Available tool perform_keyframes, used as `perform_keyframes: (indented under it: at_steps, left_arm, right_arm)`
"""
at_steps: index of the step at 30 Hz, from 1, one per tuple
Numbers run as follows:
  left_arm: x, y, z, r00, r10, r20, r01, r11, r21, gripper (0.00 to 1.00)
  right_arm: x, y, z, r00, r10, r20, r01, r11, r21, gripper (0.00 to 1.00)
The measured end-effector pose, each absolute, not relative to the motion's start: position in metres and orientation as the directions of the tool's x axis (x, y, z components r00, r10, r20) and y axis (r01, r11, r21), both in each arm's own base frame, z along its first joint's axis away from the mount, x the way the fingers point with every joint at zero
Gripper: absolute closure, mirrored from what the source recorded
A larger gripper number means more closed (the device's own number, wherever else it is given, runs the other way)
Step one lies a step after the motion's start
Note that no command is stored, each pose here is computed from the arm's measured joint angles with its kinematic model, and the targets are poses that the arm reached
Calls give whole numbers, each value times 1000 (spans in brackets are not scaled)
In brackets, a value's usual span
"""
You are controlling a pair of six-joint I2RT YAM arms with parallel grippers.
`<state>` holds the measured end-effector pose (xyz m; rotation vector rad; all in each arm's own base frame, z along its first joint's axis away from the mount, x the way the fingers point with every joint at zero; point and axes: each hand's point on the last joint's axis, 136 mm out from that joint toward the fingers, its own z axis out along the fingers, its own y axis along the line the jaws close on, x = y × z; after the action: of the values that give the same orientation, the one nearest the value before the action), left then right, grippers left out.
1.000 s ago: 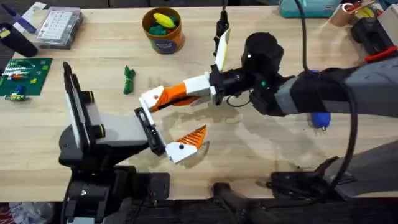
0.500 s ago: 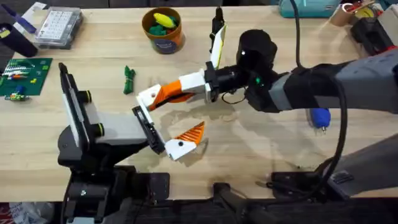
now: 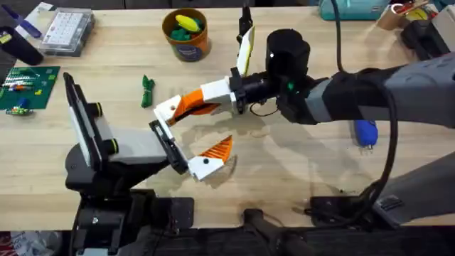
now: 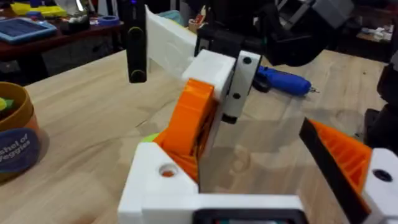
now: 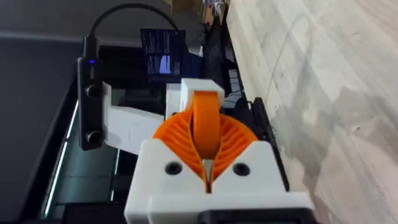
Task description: Pick up the gripper from the table and insert it into the empty holder that is missing its gripper. Then pick up a screw, insert it into the mounting hole, and use the screwdriver to tighten it. Finally, clean up the table by picking up the vegetable and placing it into the bucket.
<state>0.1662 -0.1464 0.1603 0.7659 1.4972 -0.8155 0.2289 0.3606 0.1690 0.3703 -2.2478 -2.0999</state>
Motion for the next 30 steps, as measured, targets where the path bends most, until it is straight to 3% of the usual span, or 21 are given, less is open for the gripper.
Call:
perform_keyframes:
  at_steps: [30]
  left_arm:
    - [169, -145, 160, -82, 3, -997, 831, 552, -67, 13]
  right_arm:
    - [233, 365, 169, -972, -192, -137, -152, 66, 986, 987]
